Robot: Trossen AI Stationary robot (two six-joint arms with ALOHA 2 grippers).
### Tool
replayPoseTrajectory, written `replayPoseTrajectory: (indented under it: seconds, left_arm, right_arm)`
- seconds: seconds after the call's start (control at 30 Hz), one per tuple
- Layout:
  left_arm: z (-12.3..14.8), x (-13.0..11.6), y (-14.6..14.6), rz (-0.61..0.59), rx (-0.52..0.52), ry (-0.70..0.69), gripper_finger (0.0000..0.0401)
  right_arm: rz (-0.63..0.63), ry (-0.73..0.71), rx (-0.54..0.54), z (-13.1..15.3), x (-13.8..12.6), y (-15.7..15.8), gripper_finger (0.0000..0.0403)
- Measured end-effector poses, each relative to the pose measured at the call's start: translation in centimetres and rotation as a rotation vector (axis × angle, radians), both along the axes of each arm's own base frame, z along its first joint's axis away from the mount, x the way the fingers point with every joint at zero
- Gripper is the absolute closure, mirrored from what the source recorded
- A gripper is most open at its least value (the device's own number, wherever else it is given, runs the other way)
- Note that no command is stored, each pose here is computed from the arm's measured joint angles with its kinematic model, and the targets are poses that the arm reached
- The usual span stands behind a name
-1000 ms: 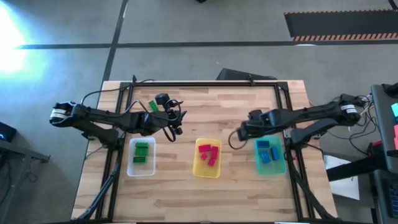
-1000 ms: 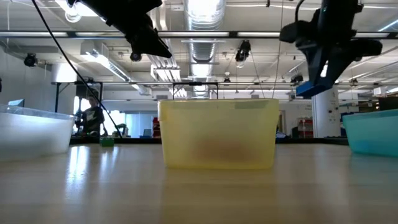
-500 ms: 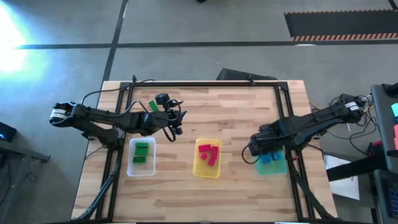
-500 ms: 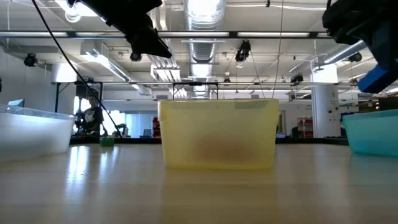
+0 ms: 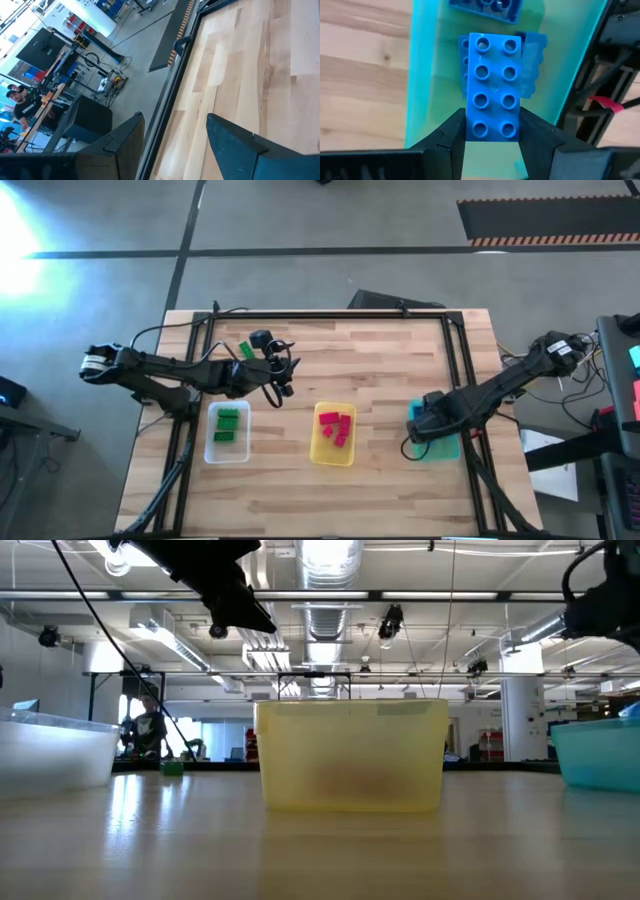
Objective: Sort & place blocks by color
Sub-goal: Put the blue game piece into the green bin
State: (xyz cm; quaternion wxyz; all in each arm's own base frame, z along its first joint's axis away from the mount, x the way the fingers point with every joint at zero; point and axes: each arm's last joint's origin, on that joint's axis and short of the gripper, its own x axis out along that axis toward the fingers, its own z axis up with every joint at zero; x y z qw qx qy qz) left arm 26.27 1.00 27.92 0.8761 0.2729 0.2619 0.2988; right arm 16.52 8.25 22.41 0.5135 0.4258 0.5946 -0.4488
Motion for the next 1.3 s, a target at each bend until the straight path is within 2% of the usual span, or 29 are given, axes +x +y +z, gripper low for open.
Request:
replayPoseTrajectory:
  seconds: [0.17, 0.33, 0.53, 0.8, 1.1, 1.3]
  left_arm:
    - [0.0, 0.0, 0.0, 0.0, 0.0, 0.0, 0.0203]
    - [0.0, 0.0, 0.0, 0.0, 0.0, 0.0, 0.0203]
    - [0.0, 0.0, 0.0, 0.0, 0.0, -0.001, 0.0203]
    - [0.0, 0.0, 0.0, 0.0, 0.0, -0.001, 0.0203]
    - [0.0, 0.0, 0.0, 0.0, -0.001, -0.001, 0.0203]
    - [0.0, 0.0, 0.0, 0.0, -0.001, -0.001, 0.0203]
  right_arm:
    - [0.013, -0.038, 0.003, -2.1, 0.0, 1.0, 0.027]
    - [0.003, -0.031, -0.063, -3.4, -0.4, 1.4, 0.027]
    - [0.016, -0.031, -0.097, -3.7, -0.4, 1.5, 0.0268]
    - [0.024, -0.009, -0.109, -4.4, 0.0, 1.7, 0.024]
    - [0.051, -0.038, -0.086, -4.6, 0.4, 2.0, 0.0241]
    - [0.05, -0.039, -0.084, -4.6, 0.4, 2.0, 0.022]
